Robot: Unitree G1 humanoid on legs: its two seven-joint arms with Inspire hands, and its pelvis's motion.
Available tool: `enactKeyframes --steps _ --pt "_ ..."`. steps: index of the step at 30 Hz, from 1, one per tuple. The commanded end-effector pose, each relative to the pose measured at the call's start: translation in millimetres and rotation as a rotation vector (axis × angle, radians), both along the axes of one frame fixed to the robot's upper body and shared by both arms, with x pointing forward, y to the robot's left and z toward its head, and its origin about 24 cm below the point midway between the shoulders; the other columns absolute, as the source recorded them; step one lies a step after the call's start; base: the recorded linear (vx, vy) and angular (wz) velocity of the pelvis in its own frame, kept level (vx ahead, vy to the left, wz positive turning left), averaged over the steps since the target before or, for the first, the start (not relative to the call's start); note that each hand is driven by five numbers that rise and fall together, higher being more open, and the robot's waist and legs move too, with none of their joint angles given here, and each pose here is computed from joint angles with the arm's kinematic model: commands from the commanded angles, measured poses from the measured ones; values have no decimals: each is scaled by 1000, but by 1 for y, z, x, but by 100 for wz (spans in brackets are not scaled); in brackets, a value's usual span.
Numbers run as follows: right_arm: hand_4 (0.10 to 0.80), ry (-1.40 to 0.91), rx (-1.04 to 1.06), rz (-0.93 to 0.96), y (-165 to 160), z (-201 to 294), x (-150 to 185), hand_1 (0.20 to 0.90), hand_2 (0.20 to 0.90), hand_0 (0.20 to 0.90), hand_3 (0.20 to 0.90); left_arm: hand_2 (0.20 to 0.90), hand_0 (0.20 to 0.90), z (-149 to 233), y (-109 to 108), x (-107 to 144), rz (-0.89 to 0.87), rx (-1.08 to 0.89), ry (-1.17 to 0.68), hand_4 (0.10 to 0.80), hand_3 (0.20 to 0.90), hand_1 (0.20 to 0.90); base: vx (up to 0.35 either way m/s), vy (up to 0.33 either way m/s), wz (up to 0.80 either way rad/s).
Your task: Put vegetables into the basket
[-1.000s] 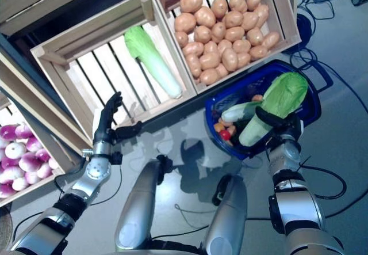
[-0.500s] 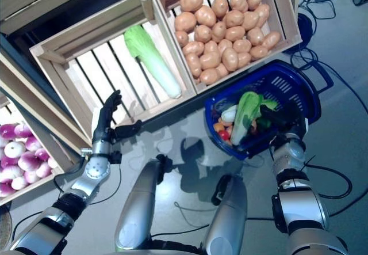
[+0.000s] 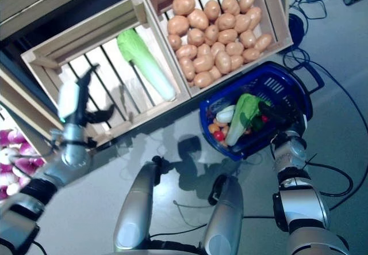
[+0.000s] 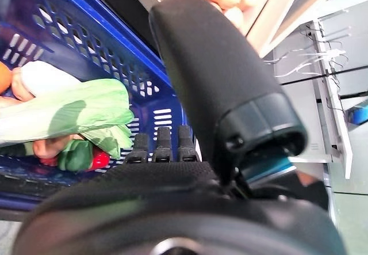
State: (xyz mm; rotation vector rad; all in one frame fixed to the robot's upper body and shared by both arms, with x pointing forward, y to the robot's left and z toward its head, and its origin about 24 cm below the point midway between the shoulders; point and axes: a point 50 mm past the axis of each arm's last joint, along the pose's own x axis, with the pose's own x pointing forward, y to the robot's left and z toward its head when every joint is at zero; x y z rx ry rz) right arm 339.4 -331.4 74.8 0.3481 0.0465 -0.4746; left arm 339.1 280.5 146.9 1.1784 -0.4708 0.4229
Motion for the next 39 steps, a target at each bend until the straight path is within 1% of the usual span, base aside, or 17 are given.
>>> enactKeyframes --steps 1,2,3,6,13,21,29,34,39 --pt "800 -66 -76 2 -23 28 -2 900 900 900 900 900 900 36 7 8 75 144 -148 800 900 900 31 122 -10" --pt "800 -50 -89 26 -21 28 0 900 900 900 900 900 900 44 13 13 121 214 -145 800 900 900 32 136 -13" --pt "800 -44 -96 37 -20 28 1 900 900 900 900 900 900 47 15 14 141 234 -148 800 900 900 30 158 -9" --pt "800 -34 -112 72 -16 31 5 900 900 900 900 900 900 61 26 18 197 217 -162 800 900 900 12 113 -21" --pt "800 -33 -137 93 -16 42 10 900 900 900 900 900 900 73 28 28 246 316 -81 800 900 900 0 75 -13" --pt "800 -43 -145 116 -16 50 13 900 900 900 900 900 900 79 30 33 272 374 -2 800 900 900 -13 71 -10" --pt "800 -73 -164 137 -12 56 16 900 900 900 900 900 900 85 28 36 297 441 0 800 900 900 -3 37 -7" --pt "800 -107 -170 148 -8 66 21 900 900 900 900 900 900 90 22 41 309 509 13 800 900 900 -53 28 -4" --pt "800 -143 -171 150 -4 75 26 900 900 900 900 900 900 102 9 48 312 613 3 800 900 900 -61 22 -1"
